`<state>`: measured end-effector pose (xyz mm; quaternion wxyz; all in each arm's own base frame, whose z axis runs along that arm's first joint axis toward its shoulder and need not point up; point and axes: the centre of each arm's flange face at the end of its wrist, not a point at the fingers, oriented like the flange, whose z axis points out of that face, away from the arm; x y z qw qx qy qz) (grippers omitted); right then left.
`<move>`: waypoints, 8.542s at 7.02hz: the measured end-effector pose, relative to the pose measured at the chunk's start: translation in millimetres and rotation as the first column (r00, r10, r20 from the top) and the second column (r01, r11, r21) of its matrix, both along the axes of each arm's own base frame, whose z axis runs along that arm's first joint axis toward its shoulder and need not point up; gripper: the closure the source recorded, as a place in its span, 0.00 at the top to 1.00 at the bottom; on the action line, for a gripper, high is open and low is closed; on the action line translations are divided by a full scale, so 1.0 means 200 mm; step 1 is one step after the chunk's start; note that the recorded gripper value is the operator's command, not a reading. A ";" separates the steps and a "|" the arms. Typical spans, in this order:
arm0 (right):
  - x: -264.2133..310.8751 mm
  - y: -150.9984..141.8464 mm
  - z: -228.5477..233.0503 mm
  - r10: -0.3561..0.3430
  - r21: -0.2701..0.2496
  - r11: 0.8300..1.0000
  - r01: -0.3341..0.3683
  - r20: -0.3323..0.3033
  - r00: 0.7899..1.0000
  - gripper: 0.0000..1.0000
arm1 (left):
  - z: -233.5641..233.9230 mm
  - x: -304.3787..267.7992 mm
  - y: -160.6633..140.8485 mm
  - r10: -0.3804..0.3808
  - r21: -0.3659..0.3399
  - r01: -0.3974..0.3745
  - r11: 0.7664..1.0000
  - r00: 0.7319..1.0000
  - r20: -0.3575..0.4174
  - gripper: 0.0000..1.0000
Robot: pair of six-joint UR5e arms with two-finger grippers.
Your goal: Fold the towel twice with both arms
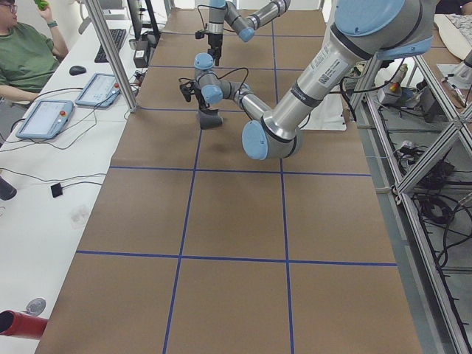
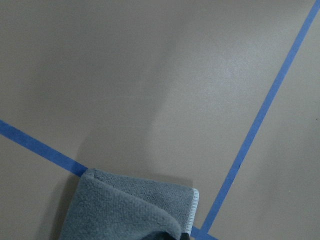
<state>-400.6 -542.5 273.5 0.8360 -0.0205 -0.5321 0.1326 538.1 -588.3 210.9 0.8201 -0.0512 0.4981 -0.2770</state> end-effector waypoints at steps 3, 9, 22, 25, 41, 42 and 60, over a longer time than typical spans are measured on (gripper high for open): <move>-0.01 0.00 0.01 -0.003 -0.003 1.000 0.003 -0.002 1.000 1.00 | 0.07 0.05 -0.04 0.000 -0.003 0.000 1.000 1.000 0.005 0.99; -0.03 -0.01 0.02 -0.005 -0.003 1.000 0.005 -0.008 1.000 1.00 | -0.02 0.11 -0.08 -0.002 0.012 0.002 1.000 1.000 -0.009 1.00; -0.05 0.00 0.01 -0.010 -0.004 1.000 0.010 -0.007 1.000 1.00 | 0.14 0.13 -0.18 -0.028 -0.001 0.028 1.000 0.999 0.031 1.00; -0.07 0.00 -0.05 -0.015 0.009 1.000 0.015 0.003 1.000 1.00 | 0.00 -0.12 -0.32 -0.019 -0.002 0.019 1.000 0.999 -0.029 1.00; 1.69 -0.09 0.96 -0.238 0.101 0.946 0.307 -0.423 0.874 1.00 | 2.00 -2.79 0.36 0.228 0.303 -0.397 0.866 0.854 0.468 1.00; 1.80 -0.02 1.12 -0.225 0.089 0.953 0.288 -0.424 0.877 1.00 | 2.02 -2.83 0.39 0.209 0.315 -0.382 0.869 0.860 0.466 1.00; 2.23 0.32 1.83 -0.266 0.099 0.940 0.326 -0.383 0.885 1.00 | 1.99 -2.94 0.76 0.385 0.243 -0.508 0.827 0.825 0.413 1.00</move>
